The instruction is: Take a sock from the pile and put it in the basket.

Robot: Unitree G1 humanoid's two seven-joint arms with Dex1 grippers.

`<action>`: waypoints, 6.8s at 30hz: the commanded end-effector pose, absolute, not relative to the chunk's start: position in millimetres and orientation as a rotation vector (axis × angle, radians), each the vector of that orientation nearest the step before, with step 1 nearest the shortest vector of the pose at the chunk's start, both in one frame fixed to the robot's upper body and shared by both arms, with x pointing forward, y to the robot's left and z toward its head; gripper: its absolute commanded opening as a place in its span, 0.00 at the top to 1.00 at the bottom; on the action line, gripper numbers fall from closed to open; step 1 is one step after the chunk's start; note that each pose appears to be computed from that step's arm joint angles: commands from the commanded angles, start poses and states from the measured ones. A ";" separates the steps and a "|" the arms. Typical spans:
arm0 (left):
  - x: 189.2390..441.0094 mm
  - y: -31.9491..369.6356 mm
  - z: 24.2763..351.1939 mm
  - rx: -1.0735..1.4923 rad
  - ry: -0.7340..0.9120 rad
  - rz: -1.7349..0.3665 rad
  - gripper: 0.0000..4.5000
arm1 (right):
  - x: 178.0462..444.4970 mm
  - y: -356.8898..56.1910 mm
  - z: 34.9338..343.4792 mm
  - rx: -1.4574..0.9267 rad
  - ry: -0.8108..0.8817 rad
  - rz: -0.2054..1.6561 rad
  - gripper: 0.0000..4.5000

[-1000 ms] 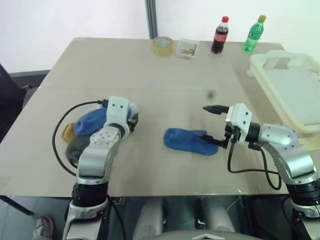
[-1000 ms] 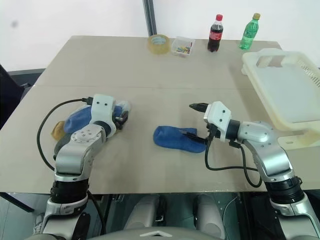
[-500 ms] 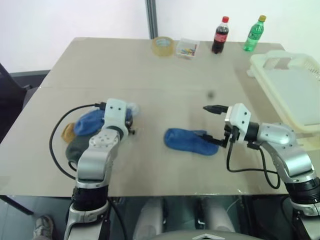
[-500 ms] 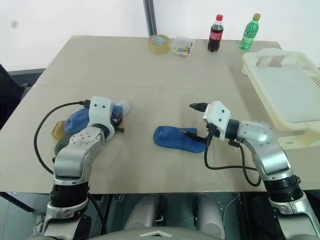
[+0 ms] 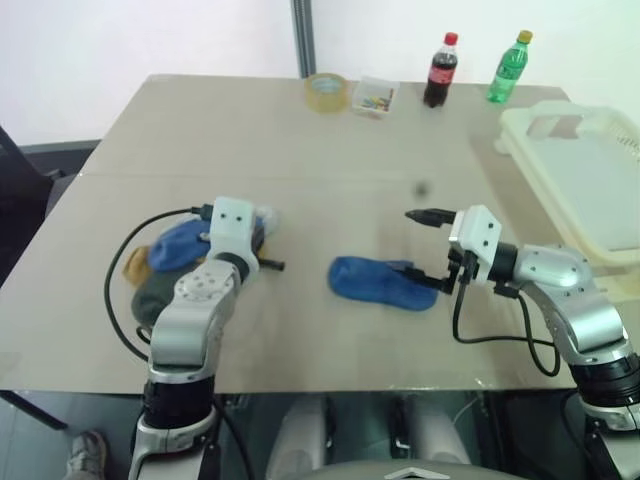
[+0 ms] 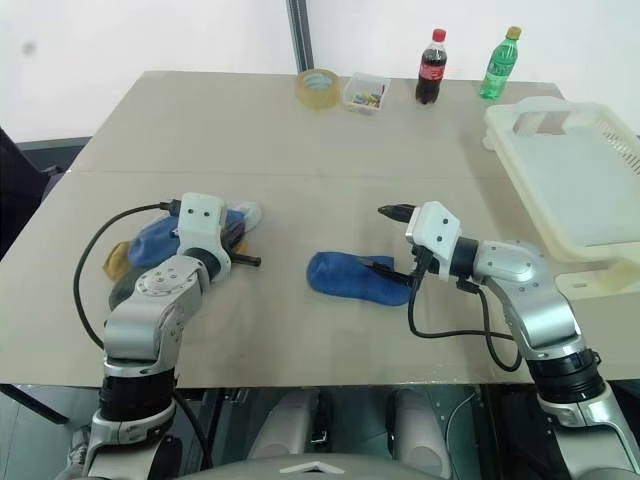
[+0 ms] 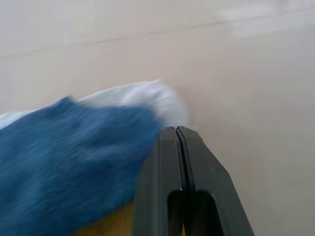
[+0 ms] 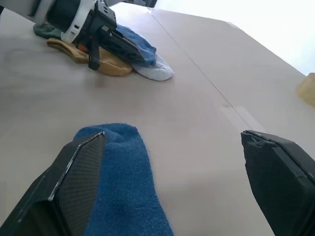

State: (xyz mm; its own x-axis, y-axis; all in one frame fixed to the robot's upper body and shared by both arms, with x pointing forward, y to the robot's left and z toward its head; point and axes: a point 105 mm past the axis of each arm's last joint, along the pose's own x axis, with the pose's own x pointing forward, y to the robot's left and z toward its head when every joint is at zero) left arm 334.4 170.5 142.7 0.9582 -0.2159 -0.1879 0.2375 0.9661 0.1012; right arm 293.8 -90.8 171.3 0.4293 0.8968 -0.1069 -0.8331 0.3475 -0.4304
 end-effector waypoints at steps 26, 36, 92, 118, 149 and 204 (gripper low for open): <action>335.2 204.1 131.2 0.288 0.277 0.037 0.59 | 290.2 -95.0 180.8 -0.484 -0.194 1.104 0.00; 337.9 202.0 140.4 0.272 0.213 0.018 1.00 | 291.2 -95.8 179.7 -0.487 -0.194 1.102 0.00; 370.5 94.0 166.9 0.141 0.149 -0.874 1.00 | 372.2 -104.0 181.5 -0.276 0.142 0.809 0.98; 320.2 114.1 126.5 0.249 0.378 -1.041 0.73 | 282.2 -98.3 135.9 -0.337 0.347 0.816 1.00; 287.5 139.1 111.9 0.008 0.574 -1.024 0.16 | 292.9 -66.9 87.2 -0.542 0.230 1.169 0.99; 291.6 7.4 122.2 0.158 0.318 -1.534 0.16 | 295.5 -124.5 121.7 -0.024 0.331 0.735 0.01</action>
